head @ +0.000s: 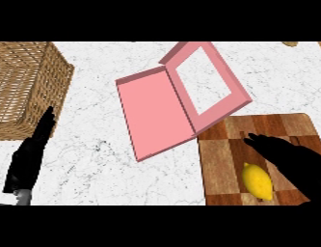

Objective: Pick the lemon from the cutting board and place it in the cardboard box

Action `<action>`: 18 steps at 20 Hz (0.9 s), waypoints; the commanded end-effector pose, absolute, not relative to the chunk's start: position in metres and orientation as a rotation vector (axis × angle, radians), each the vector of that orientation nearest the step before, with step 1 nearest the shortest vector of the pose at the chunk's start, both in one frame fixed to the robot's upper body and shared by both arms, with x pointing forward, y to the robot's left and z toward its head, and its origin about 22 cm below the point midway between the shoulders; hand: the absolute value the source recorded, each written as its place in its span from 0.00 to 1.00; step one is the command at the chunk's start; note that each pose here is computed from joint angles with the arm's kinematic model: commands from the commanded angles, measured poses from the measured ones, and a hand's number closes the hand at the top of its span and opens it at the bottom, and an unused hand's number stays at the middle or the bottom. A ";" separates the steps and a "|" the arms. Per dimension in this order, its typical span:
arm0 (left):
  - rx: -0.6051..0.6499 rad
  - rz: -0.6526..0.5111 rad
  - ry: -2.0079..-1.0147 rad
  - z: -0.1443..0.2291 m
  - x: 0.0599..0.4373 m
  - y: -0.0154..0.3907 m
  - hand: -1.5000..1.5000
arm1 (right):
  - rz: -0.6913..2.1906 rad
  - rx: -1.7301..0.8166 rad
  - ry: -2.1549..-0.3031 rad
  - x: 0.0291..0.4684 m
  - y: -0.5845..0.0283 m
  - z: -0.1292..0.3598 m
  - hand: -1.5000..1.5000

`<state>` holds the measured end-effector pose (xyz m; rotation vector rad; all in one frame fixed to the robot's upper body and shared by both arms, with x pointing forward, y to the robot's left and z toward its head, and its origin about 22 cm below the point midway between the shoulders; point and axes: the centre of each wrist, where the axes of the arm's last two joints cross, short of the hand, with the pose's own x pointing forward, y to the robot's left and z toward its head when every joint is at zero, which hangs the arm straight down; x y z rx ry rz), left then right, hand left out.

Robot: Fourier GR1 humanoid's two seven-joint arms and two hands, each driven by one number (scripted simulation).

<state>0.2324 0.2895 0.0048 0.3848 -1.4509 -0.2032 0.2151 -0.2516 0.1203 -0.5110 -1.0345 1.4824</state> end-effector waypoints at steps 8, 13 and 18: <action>0.401 -0.200 -1.452 0.013 0.232 0.288 0.50 | 1.481 -0.522 -1.010 0.205 -0.244 0.089 0.00; 0.376 -0.207 -1.453 0.021 0.241 0.281 0.50 | 1.478 -0.510 -0.997 0.218 -0.246 0.065 0.00; 0.366 -0.208 -1.456 0.014 0.236 0.288 0.50 | 1.462 -0.523 -1.017 0.205 -0.256 0.075 0.00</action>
